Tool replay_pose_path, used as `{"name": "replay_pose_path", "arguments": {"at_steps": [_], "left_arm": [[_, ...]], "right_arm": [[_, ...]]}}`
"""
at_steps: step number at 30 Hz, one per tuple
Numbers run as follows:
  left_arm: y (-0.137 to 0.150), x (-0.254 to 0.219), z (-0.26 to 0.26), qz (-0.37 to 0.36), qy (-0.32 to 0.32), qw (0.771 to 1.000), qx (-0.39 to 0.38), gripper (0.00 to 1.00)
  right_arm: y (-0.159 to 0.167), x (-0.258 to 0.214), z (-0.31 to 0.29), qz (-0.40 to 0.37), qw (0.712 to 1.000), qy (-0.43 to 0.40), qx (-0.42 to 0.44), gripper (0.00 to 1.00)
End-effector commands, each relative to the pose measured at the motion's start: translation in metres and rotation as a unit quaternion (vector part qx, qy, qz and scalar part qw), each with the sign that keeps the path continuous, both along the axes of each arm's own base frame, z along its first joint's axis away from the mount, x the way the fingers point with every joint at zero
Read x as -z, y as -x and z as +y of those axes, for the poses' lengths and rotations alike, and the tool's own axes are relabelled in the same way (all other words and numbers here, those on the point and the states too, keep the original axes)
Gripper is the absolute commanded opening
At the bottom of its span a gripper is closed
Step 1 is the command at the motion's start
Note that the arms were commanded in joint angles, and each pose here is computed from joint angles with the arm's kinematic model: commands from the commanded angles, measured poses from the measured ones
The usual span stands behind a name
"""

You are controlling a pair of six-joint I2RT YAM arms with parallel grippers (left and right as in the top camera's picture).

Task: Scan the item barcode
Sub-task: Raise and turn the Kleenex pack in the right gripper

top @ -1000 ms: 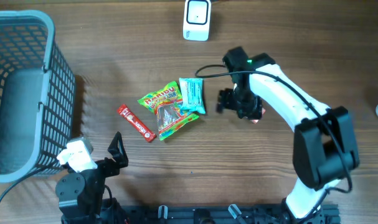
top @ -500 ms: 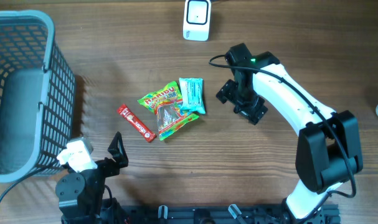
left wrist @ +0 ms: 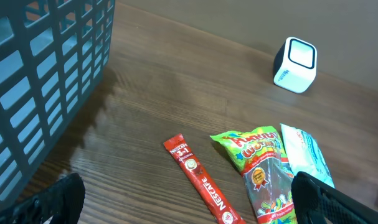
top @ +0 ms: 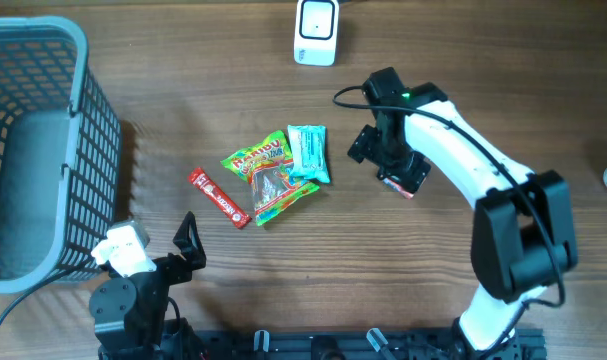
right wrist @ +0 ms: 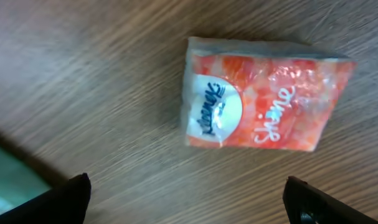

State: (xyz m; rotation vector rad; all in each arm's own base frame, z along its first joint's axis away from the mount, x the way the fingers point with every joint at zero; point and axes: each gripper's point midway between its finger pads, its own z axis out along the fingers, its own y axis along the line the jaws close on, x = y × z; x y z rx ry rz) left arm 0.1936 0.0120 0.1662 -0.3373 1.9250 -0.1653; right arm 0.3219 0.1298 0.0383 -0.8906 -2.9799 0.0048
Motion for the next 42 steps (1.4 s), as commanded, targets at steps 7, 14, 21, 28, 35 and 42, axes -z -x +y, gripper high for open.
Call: {"name": "replay_pose_path", "arguments": {"at_steps": [7,14,21,28,35,42], "left_arm": [[0.0,0.0,0.001,-0.001,-0.009,1.0,0.0,1.0],[0.0,0.0,0.001,-0.002,-0.009,1.0,0.0,1.0],[0.0,0.0,0.001,-0.001,-0.009,1.0,0.0,1.0],[0.0,0.0,0.001,-0.002,-0.009,1.0,0.0,1.0],[0.0,0.0,0.001,-0.001,-0.009,1.0,0.0,1.0],[0.0,0.0,0.001,-0.001,-0.009,1.0,0.0,1.0]], "right_arm": [[-0.005,0.01,-0.005,0.006,1.0,0.011,-0.01,1.0],[0.0,0.008,-0.055,0.046,0.997,0.017,0.057,1.0],[-0.019,0.01,-0.056,0.015,1.0,-0.012,0.02,1.0],[-0.022,0.016,-0.061,0.004,1.0,0.001,0.021,1.0],[-0.018,0.039,-0.055,-0.006,1.0,-0.019,0.006,1.0],[-0.012,0.044,-0.065,-0.002,1.0,0.007,0.004,0.85]]}}
